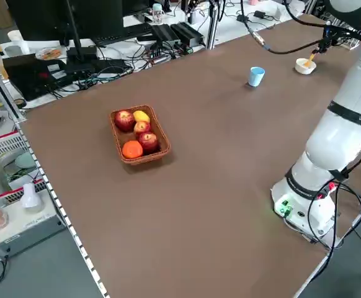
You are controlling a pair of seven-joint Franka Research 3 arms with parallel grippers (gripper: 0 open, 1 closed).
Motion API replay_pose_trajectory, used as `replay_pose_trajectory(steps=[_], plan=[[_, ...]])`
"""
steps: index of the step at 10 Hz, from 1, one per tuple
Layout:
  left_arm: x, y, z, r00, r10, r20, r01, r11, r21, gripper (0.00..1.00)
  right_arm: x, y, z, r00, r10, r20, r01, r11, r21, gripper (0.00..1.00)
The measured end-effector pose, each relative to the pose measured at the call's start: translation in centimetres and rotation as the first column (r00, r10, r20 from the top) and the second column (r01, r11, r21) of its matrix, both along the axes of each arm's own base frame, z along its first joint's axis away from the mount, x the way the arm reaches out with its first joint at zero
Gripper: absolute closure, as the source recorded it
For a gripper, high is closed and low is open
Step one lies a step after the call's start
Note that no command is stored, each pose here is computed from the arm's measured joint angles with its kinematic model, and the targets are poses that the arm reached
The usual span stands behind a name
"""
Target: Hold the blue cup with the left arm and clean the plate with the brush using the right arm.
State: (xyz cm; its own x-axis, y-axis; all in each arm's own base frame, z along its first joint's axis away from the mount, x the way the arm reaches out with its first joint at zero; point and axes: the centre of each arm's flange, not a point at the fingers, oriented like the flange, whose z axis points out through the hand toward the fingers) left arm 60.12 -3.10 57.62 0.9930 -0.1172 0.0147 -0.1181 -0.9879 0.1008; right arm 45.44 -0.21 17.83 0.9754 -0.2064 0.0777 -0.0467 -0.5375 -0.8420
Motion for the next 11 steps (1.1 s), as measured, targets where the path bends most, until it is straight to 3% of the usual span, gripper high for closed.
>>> replay_pose_trajectory(steps=[3, 8, 10, 11], plan=[[-0.8, -1.1, 1.2, 0.998, 0.045, -0.049, -0.042, 0.997, 0.061, 0.0, -0.3, 0.1, -1.1, 1.0, 0.007, 0.009, -0.007, 1.0, 0.005, 0.95], [-0.8, -1.4, 2.8, 0.998, 0.054, -0.025, -0.052, 0.996, 0.069, 0.0, -0.8, 0.1, -2.3, 1.0, 0.019, 0.019, -0.019, 1.0, 0.002, 0.94], [-0.8, -1.2, 3.2, 0.998, 0.058, -0.017, -0.057, 0.996, 0.068, 0.0, -0.9, 0.2, -2.6, 0.999, 0.024, 0.025, -0.024, 1.0, 0.001, 0.84], [-0.8, -1.2, 3.2, 0.998, 0.058, -0.017, -0.057, 0.996, 0.068, 0.0, -0.9, 0.2, -2.7, 0.999, 0.025, 0.024, -0.025, 1.0, 0.001, 0.68]])
